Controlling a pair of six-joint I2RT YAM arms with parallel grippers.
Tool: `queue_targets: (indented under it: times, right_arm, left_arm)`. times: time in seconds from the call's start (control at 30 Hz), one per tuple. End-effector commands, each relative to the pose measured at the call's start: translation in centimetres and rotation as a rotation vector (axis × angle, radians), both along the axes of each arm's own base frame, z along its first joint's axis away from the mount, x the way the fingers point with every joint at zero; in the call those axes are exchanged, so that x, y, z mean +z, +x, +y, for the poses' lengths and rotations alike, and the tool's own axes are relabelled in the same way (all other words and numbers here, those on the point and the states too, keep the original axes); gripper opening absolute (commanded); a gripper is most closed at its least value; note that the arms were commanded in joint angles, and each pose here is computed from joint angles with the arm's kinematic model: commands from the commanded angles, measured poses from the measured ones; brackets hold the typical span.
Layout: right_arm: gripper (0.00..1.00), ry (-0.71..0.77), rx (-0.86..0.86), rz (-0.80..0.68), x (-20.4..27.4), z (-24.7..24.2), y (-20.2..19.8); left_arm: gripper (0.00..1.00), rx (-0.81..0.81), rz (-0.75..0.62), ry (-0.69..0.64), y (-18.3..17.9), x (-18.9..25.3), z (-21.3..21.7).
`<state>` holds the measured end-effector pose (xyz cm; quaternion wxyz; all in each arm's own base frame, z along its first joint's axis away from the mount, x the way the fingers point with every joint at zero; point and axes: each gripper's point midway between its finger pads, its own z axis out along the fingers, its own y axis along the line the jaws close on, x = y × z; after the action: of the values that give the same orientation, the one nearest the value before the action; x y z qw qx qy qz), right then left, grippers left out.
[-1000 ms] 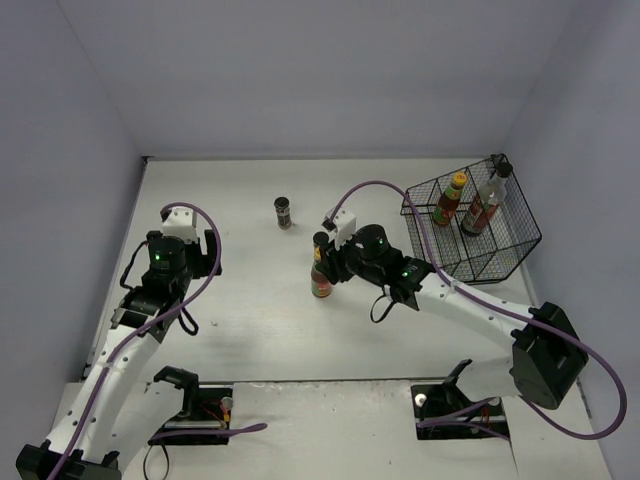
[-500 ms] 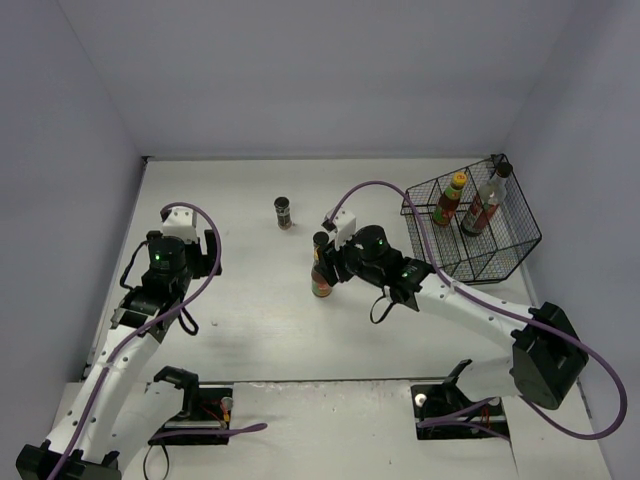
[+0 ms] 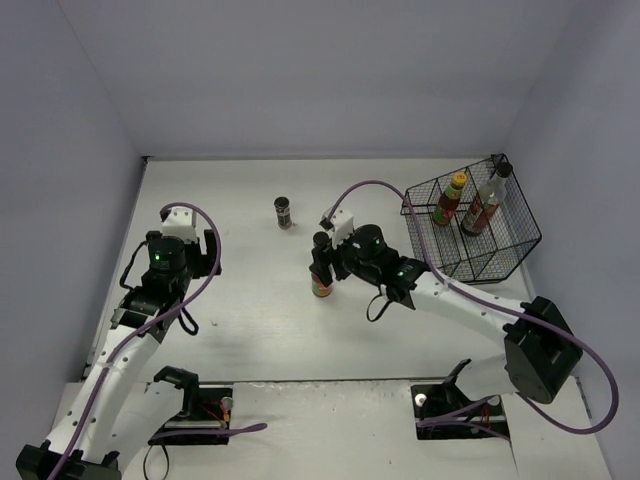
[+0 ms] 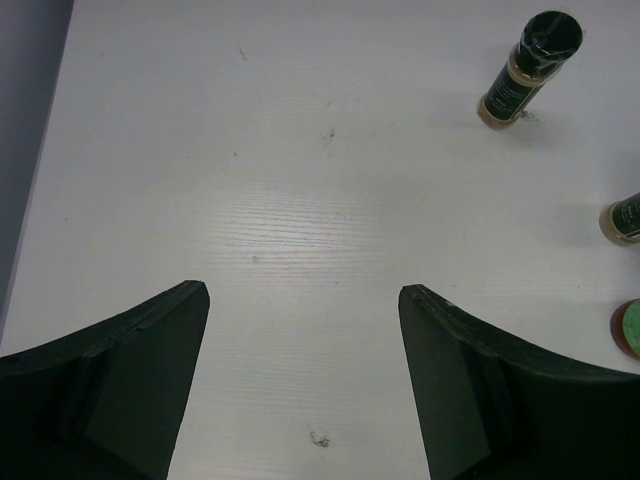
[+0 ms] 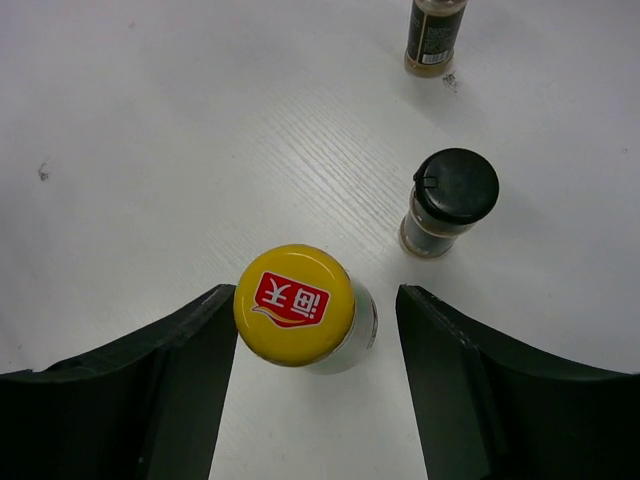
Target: Organize the condiment bottles
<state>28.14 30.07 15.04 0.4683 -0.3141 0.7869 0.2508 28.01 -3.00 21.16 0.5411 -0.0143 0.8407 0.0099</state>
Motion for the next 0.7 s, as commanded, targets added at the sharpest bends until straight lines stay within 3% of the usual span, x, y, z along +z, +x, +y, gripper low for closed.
queue_targets:
  times: [0.0,0.1,0.13,0.2,0.23,0.3,0.5,0.67]
  right_arm:
    - [0.63,0.069,0.018,-0.076,2.3,1.6,1.1]
    - [0.45,0.068,0.012,-0.081,2.5,1.5,1.2]
    - [0.32,0.071,0.008,-0.089,2.8,1.4,1.2]
    - [0.19,0.073,-0.005,-0.109,3.7,0.9,1.2]
    - [0.08,0.073,-0.014,-0.118,4.3,0.6,1.2]
    - [0.0,0.069,-0.037,-0.146,6.0,0.0,1.3]
    - [0.0,0.072,-0.124,-0.273,13.2,-2.8,1.9]
    - [0.0,0.07,-0.321,-0.389,19.6,-7.8,3.6]
  left_arm:
    - [0.77,0.003,-0.072,-0.003,0.7,2.0,-0.1]
    - [0.77,0.004,-0.073,-0.002,0.7,2.0,0.0]
    - [0.77,0.004,-0.073,-0.002,0.8,2.0,0.0]
    - [0.77,0.003,-0.074,-0.003,0.7,2.1,0.0]
    - [0.77,0.003,-0.074,-0.003,0.7,2.1,0.0]
    - [0.77,0.003,-0.074,-0.003,0.7,2.1,0.0]
    - [0.77,0.0,-0.075,-0.005,0.7,2.1,-0.1]
    - [0.77,-0.001,-0.074,-0.004,0.7,2.1,-0.1]
